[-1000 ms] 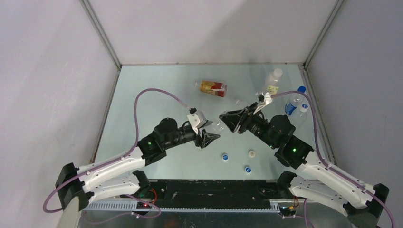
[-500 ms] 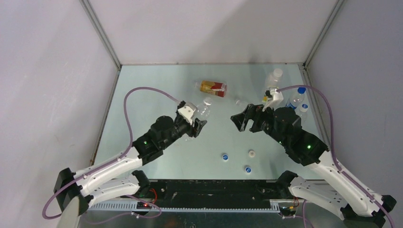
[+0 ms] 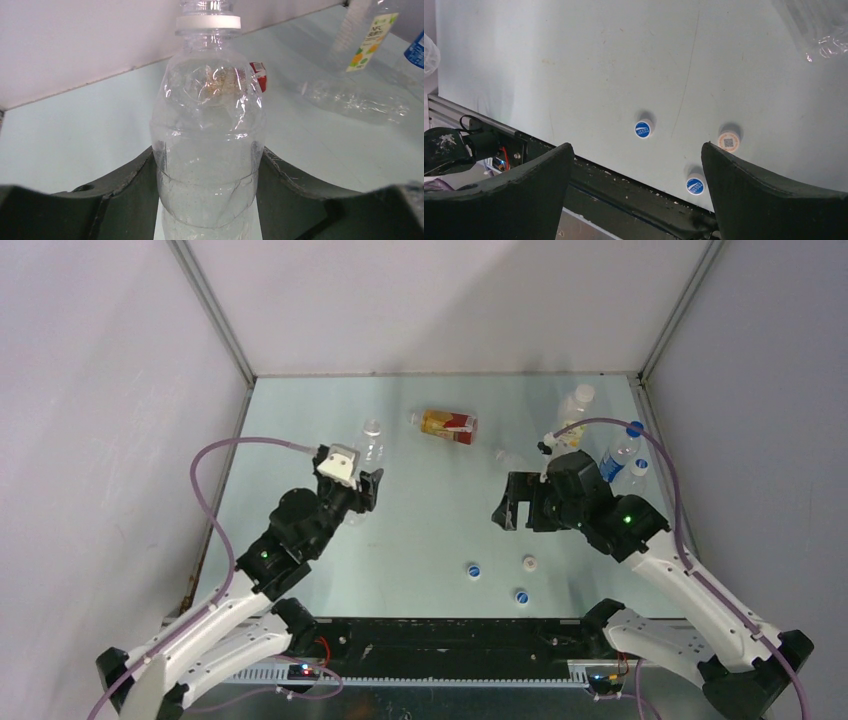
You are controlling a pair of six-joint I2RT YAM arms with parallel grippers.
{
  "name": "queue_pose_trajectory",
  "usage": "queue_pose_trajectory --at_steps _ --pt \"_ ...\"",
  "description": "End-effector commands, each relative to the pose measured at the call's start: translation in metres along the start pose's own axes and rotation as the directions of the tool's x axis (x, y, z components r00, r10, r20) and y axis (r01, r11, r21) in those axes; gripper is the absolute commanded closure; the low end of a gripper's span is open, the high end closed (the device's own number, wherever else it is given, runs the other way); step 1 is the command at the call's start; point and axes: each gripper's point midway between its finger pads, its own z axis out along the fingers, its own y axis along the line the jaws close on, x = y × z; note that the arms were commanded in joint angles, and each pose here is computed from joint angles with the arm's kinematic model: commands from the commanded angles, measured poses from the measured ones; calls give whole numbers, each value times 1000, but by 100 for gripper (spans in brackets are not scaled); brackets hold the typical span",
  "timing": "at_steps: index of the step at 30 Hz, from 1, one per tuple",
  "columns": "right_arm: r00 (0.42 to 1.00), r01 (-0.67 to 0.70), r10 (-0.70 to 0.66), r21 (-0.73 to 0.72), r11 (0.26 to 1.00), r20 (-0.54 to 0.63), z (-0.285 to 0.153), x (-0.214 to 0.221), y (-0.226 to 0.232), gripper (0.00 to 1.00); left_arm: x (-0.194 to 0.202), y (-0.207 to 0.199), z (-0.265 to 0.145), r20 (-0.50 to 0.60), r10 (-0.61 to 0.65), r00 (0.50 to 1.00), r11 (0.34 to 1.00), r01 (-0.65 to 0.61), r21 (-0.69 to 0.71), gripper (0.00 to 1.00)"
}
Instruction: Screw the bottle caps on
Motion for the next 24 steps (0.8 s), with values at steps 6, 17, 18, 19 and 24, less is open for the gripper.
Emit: queue_pose_trajectory --at_steps 6,17,18,19,24 --pt "988 30 -13 104 994 -157 23 31 -13 8 9 28 -17 -15 53 998 993 -55 -105 61" --pt "930 185 -103 205 961 -354 66 97 1 23 26 32 -15 -47 63 997 989 -69 -134 59" --pt "922 194 -105 211 958 -371 71 102 0 25 26 31 -15 -52 63 997 989 -69 -132 59" --pt "920 202 -115 202 958 -374 75 106 4 26 26 31 -13 -57 63 996 989 -70 -129 59" --pt "901 220 -119 202 954 -417 101 124 10 32 26 28 -11 -57 58 997 991 -64 -119 59"
